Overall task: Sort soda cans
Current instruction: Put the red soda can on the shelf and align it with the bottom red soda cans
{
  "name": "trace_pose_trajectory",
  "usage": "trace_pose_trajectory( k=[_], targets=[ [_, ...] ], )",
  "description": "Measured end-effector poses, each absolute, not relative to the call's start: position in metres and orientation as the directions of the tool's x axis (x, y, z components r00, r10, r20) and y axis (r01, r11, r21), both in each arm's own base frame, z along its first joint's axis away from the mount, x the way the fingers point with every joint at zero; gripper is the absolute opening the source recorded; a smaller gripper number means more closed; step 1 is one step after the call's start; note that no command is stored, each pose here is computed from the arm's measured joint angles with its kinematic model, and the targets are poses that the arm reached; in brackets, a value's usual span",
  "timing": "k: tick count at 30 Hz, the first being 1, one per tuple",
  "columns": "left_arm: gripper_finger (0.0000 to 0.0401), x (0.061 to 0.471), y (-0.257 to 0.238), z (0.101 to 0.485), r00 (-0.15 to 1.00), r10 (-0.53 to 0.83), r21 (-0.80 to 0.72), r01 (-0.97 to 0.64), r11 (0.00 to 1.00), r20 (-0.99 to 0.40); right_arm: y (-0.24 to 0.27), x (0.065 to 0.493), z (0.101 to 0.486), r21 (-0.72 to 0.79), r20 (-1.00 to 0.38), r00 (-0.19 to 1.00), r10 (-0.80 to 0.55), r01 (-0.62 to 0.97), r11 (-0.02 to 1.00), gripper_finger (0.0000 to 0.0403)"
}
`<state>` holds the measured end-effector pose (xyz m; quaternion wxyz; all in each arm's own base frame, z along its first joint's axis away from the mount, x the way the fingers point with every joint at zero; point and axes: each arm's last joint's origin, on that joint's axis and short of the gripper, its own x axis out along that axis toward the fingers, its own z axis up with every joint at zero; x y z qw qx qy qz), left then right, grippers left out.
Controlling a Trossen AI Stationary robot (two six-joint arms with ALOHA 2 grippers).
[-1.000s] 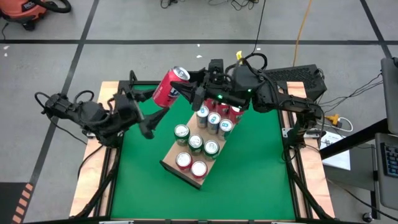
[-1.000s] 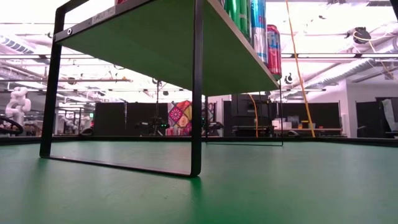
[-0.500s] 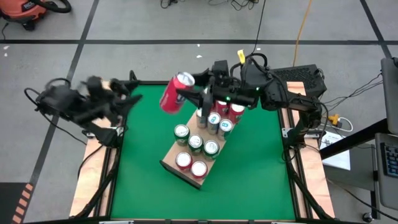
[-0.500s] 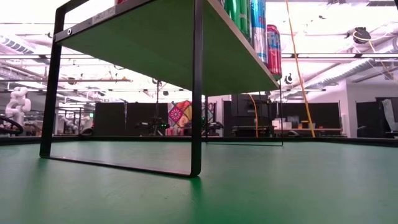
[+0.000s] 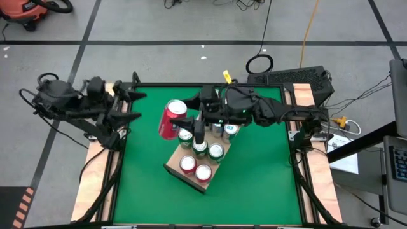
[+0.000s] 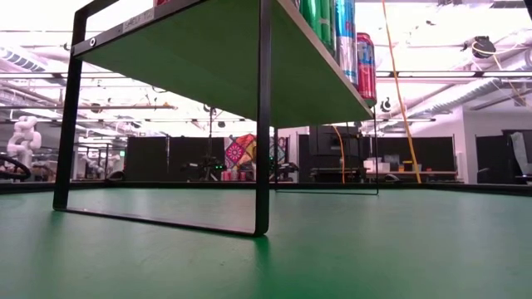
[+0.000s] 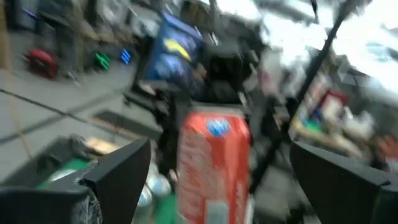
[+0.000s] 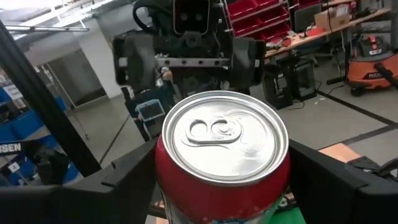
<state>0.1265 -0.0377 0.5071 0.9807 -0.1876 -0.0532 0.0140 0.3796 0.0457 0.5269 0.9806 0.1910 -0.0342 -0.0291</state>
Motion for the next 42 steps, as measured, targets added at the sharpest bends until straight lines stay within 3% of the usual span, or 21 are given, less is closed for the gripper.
trace_pose_trajectory(
  k=[15,27,37,42],
  targets=[
    [0.0384,0.168,-0.032,0.489,0.967,-0.215,-0.427,0.139,0.894,-0.134,0.061,0.398,0.51,0.286,0.015,1.0,-0.02,0.015,0.958,0.0295],
    [0.0383,0.192,-0.025,0.479,0.954,-0.237,-0.392,0.149,0.908,-0.186,0.06,0.398,0.507,0.238,-0.007,0.999,-0.049,0.049,0.97,0.0295],
    [0.0314,0.199,-0.024,0.478,0.946,-0.266,-0.391,0.179,0.903,-0.183,0.059,0.397,0.507,0.244,-0.021,0.999,-0.046,0.05,0.969,0.0295],
    [0.0309,0.207,-0.027,0.474,0.934,-0.294,-0.397,0.196,0.897,-0.202,0.059,0.397,0.506,0.245,-0.031,0.999,-0.042,0.048,0.968,0.0295]
  ],
)
